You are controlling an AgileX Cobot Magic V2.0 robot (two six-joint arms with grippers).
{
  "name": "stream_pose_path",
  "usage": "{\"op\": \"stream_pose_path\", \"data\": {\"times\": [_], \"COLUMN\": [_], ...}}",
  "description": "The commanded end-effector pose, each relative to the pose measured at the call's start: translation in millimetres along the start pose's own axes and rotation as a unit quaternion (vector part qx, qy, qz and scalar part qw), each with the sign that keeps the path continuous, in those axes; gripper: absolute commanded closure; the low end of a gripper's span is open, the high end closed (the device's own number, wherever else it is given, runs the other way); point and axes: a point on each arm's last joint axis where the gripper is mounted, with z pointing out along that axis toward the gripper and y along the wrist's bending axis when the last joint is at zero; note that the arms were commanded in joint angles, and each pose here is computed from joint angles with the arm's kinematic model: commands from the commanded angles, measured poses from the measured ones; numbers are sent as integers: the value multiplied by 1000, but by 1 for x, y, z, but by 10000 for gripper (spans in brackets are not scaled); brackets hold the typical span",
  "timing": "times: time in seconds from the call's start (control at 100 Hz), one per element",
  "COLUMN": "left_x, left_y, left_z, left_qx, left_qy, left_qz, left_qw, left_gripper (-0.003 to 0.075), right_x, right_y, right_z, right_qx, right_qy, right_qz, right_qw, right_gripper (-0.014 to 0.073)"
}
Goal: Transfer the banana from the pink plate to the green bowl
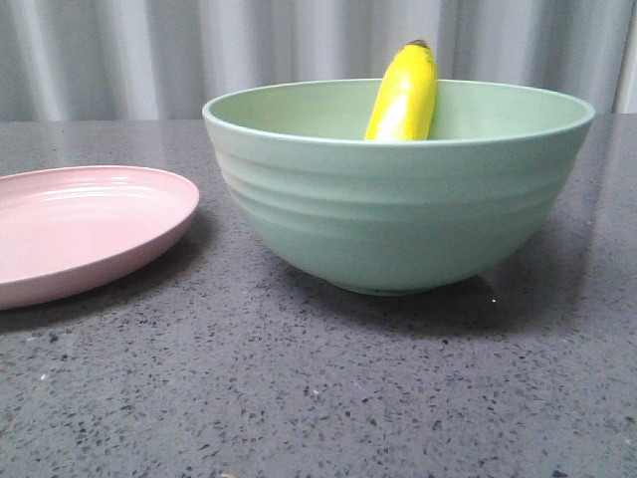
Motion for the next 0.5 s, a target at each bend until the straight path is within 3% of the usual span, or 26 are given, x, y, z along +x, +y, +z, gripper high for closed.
{"op": "stream_pose_path", "data": {"times": [0.0, 0.37, 0.49], "left_x": [-2, -2, -2], "left_y": [0, 0, 0], "left_z": [-1, -1, -1], "left_qx": [4, 5, 5], "left_qy": [-34, -34, -34], "left_qz": [-5, -8, -8], "left_qw": [999, 999, 999], "left_gripper": [741, 741, 741], "right_x": [7, 27, 37], "right_y": [-2, -2, -2], "right_z": [-3, -6, -9], "right_qx": [18, 21, 20], "right_qy": [5, 113, 170], "right_qz": [-9, -6, -4], "right_qw": [1000, 993, 985], "right_gripper": [666, 666, 666]}}
